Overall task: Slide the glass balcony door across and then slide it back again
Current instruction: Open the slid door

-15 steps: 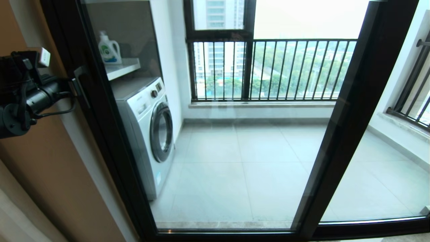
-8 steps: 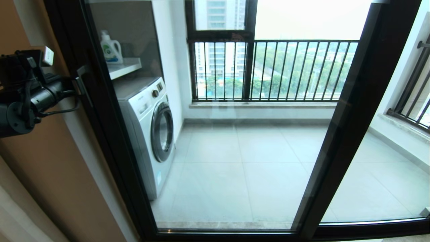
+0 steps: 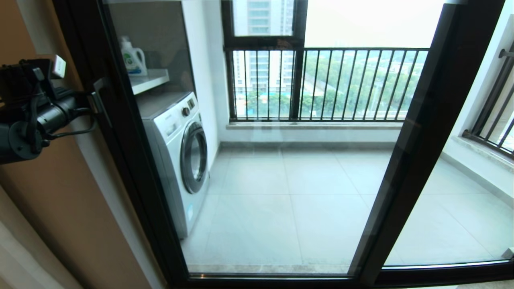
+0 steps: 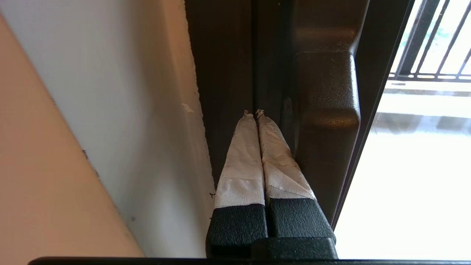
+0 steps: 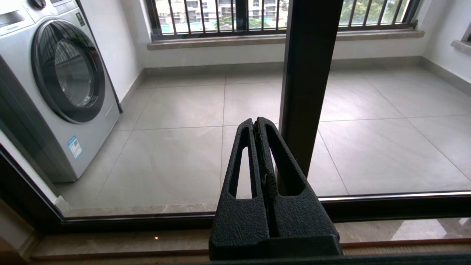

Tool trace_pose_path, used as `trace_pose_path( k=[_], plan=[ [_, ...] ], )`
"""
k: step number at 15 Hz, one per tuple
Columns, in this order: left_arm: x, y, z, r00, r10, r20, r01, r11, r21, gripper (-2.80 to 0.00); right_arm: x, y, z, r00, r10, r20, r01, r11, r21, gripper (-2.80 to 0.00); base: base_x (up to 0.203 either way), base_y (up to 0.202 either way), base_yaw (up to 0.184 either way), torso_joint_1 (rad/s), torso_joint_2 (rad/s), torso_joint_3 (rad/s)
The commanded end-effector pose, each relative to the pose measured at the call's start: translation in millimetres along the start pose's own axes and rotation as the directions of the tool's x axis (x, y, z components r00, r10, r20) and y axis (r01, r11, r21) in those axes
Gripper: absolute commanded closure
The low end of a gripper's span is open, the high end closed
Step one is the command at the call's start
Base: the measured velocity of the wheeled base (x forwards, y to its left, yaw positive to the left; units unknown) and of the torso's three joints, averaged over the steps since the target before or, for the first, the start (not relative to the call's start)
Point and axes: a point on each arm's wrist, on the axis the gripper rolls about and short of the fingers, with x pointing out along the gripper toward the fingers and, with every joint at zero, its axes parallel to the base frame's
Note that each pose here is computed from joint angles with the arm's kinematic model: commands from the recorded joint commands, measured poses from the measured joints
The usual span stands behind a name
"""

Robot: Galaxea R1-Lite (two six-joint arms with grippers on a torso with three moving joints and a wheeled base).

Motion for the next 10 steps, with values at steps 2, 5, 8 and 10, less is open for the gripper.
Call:
trace_pose_path(
  k=[2, 5, 8, 10],
  plan=[
    [0, -17.3, 5, 0.999, -0.043, 0.018, 0.043, 0.999, -0.002, 0.00, 1, 0, -3, 1.000, 0.000, -0.013, 0.000, 1.000, 0.002, 0.00, 0.000, 0.000, 0.000, 0.000, 0.00, 0.000],
    [1, -22.4, 6, 0.998, -0.055, 0.020, 0.055, 0.998, -0.003, 0.00, 1, 0, -3, 1.000, 0.000, -0.012, 0.000, 1.000, 0.000, 0.00, 0.000, 0.000, 0.000, 0.000, 0.00, 0.000],
    [0, -26.0, 7, 0.998, -0.063, 0.022, 0.063, 0.998, -0.003, 0.00, 1, 0, -3, 1.000, 0.000, -0.011, 0.000, 1.000, 0.000, 0.00, 0.000, 0.000, 0.000, 0.000, 0.00, 0.000],
    [-1, -31.0, 9, 0.997, -0.074, 0.028, 0.074, 0.997, -0.004, 0.00, 1, 0, -3, 1.000, 0.000, -0.012, 0.000, 1.000, 0.001, 0.00, 0.000, 0.000, 0.000, 0.000, 0.00, 0.000]
  ],
)
